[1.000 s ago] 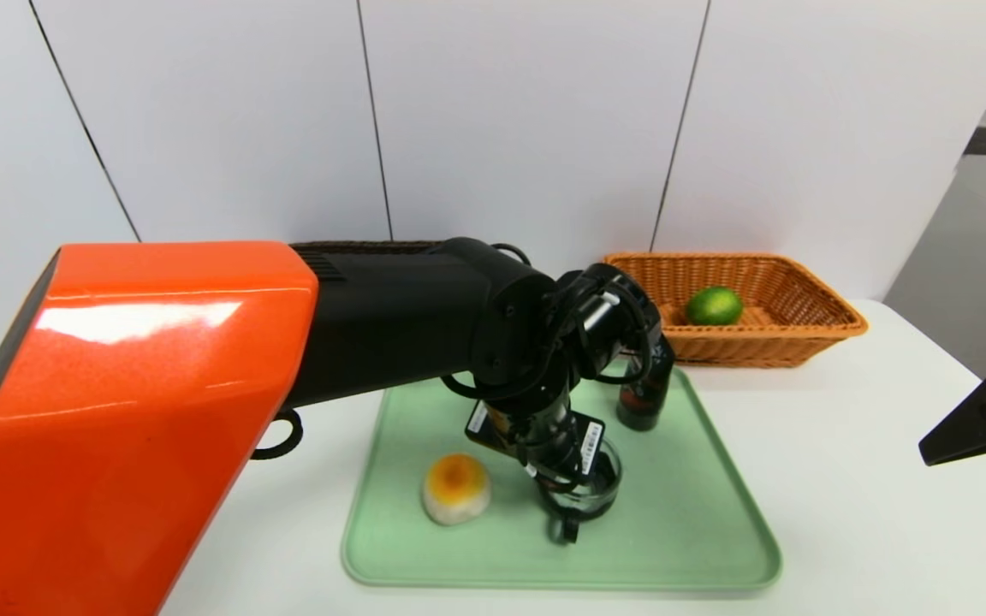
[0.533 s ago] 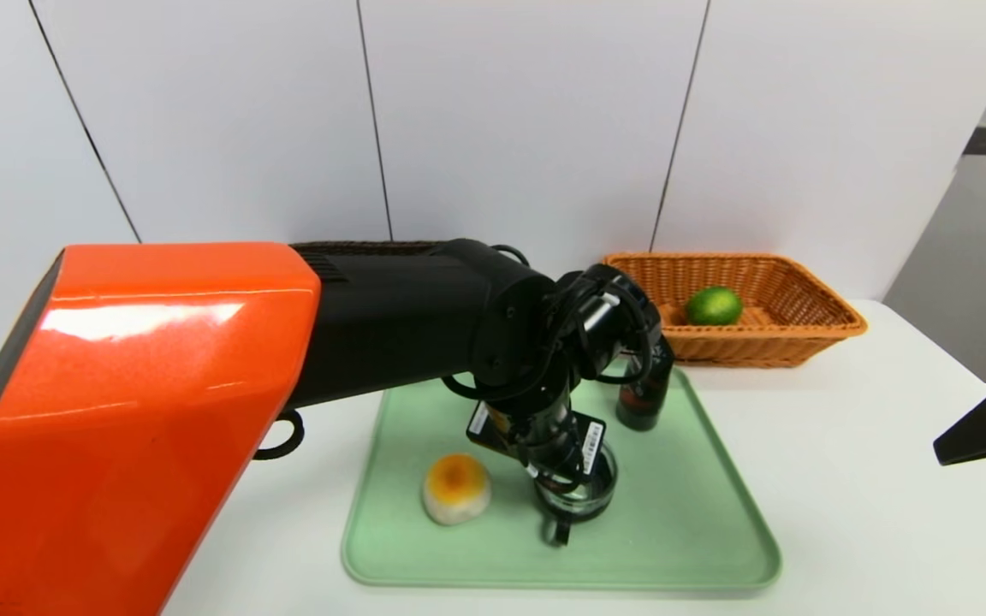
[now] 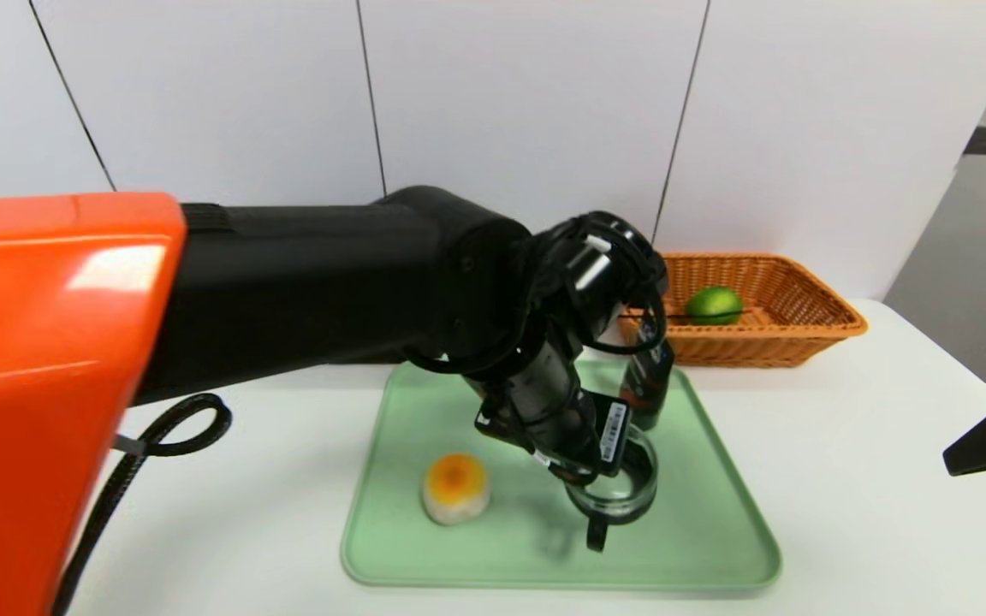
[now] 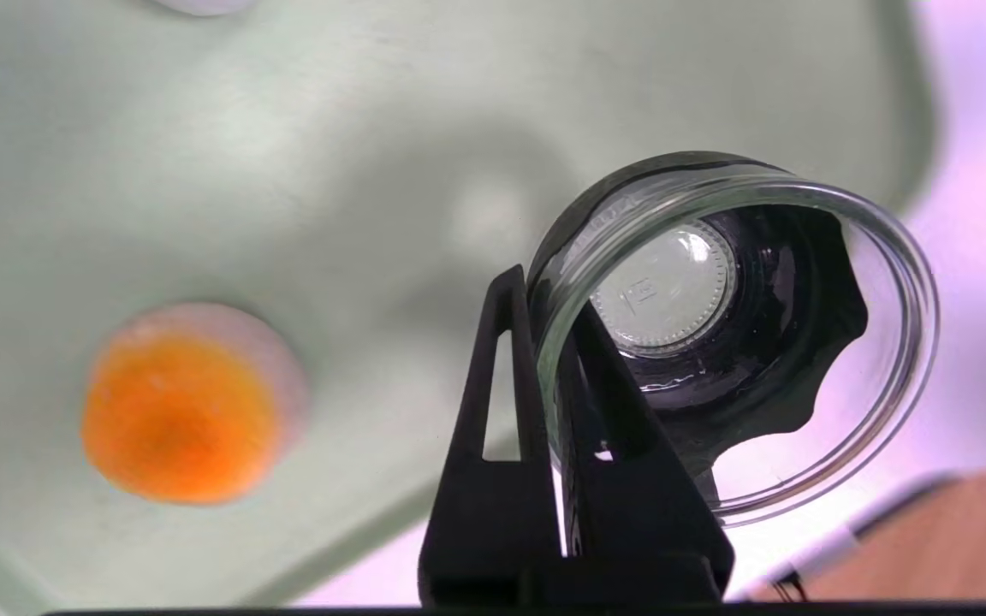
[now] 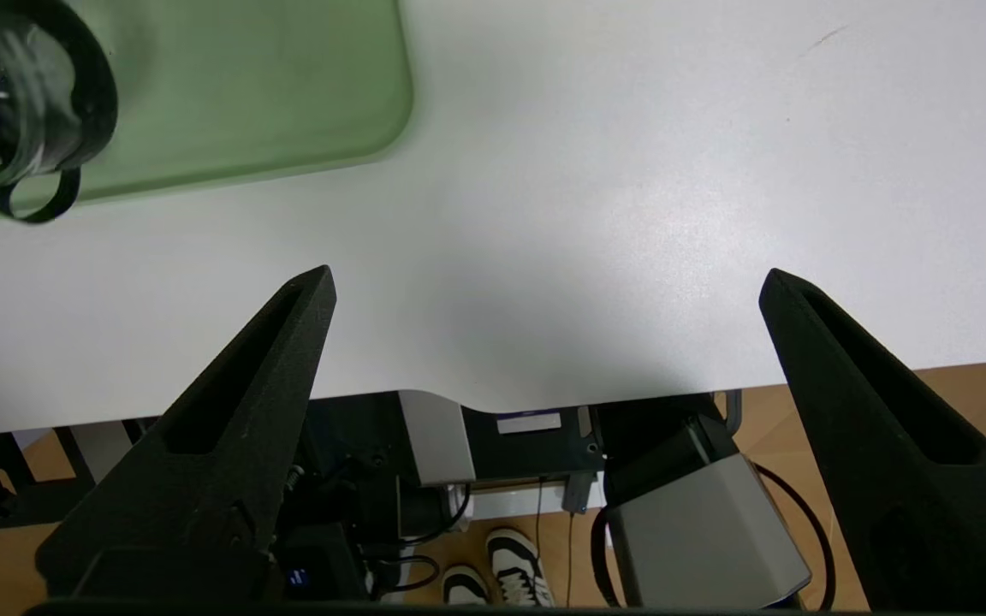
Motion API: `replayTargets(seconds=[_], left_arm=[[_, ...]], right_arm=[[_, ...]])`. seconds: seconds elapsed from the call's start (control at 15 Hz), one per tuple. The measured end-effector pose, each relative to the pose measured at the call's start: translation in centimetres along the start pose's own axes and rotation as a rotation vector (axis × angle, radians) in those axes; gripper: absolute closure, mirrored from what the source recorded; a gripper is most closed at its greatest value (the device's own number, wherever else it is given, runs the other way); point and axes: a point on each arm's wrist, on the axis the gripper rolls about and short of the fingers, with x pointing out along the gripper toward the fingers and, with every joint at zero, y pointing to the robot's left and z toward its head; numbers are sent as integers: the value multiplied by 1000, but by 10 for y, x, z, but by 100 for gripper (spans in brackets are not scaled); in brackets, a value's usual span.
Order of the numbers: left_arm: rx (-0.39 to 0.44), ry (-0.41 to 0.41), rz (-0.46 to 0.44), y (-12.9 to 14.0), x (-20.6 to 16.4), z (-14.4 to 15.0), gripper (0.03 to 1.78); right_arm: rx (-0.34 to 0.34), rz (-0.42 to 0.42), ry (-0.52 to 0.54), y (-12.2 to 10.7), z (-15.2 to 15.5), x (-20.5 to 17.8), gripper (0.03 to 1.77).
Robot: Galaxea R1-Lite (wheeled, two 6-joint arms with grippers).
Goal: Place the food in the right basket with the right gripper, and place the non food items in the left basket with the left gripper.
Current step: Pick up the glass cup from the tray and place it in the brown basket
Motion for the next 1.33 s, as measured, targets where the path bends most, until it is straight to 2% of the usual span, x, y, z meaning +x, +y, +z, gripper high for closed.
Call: replayTargets(seconds=[0.13,0.2,0.33,0.4,0.6,0.8,0.93,1.07,1.2,1.33], left_arm=[[4,-46,-93,-4,-31,2,171],[3,-96,-142,-5,-51,4,171],[-42,-236,-205,-1,-92,11,171],[-83,-330,-204,10,-113,17,171],[-216,-537,-71,60,-158,30,171],[-353,-643,78,123,-183,37,171],[-434,-665,181,163,-185,41,171],[-489,-642,265,199,-170,47,171],[-507,-619,329,229,-147,55,171],[-490,-602,418,254,-122,62,171]], right_arm=[[1,-7,8,-1,-2,1,9],[3,-11,10,-2,-3,2,9],[3,-11,15,-2,-3,3,9],[4,-12,17,-2,-3,3,9],[11,2,-3,0,0,4,9],[16,14,-26,1,3,4,9],[15,17,-28,1,3,4,9],[15,22,-29,1,2,3,9],[16,32,-35,0,1,1,9],[18,36,-41,-1,-1,-1,9]])
